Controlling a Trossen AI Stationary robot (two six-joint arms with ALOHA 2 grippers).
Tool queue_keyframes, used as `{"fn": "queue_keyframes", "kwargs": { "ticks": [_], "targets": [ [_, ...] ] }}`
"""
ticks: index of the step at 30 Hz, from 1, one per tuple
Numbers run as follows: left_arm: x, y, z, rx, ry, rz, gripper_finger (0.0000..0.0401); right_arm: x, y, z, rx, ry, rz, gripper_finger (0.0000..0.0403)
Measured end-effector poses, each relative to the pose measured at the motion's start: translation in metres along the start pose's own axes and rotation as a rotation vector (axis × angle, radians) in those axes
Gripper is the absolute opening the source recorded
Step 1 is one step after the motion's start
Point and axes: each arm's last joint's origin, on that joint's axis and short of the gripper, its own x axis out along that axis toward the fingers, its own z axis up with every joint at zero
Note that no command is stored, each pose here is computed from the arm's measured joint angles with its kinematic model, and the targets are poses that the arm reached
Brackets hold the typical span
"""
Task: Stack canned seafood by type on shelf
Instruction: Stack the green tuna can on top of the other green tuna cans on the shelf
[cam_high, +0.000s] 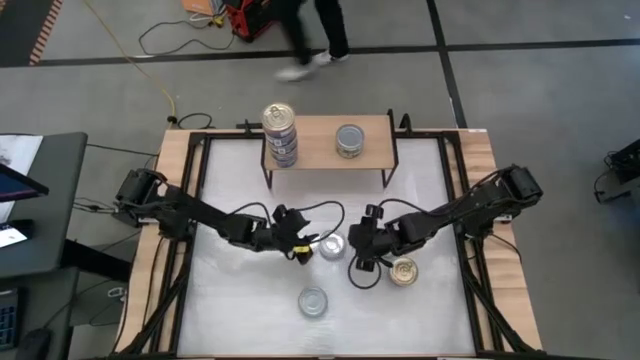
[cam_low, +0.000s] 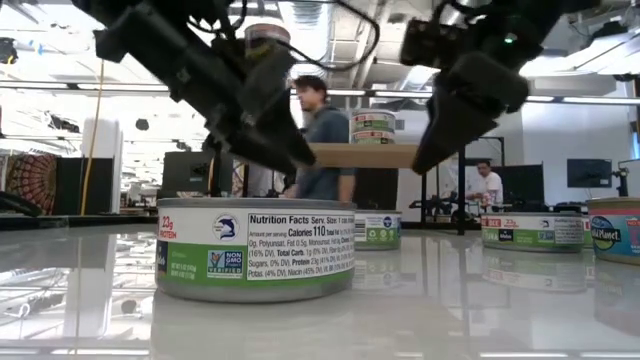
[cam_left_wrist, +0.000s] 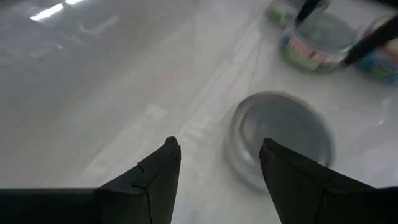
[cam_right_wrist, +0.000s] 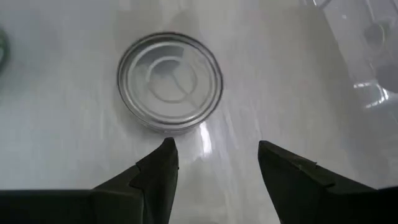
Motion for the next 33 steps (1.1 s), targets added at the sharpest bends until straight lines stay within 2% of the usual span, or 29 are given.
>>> {"fn": "queue_keyframes", "kwargs": {
  "ticks": [7,10,15,23,27,33],
  "targets": [
    [0.028,-0.010,-0.008,-0.007,-0.031,-0.045,0.0208,-0.019,0.001,-0.009,0.010,-0.070,0.052,0.0249],
    [0.036,-0.011,-0.004,0.001,-0.031,-0.007,0.0208,-0.024,0.005,-0.008,0.010,-0.105,0.075,0.0249],
    [0.046,0.001,-0.010,-0.007,0.020,0.063,0.0208,-0.023,0.012,-0.007,-0.006,-0.132,0.097,0.0249],
    [0.066,0.008,-0.019,-0.119,0.118,-0.057,0.0206,-0.010,0.018,-0.008,-0.022,-0.120,0.094,0.0249],
    [0.064,0.009,-0.017,-0.104,0.114,-0.056,0.0179,-0.011,0.018,-0.007,0.003,-0.131,0.098,0.0249],
    [0.041,0.007,0.002,-0.047,0.073,-0.060,0.0131,-0.012,0.017,-0.008,0.010,-0.123,0.089,0.0249]
  ]
}}
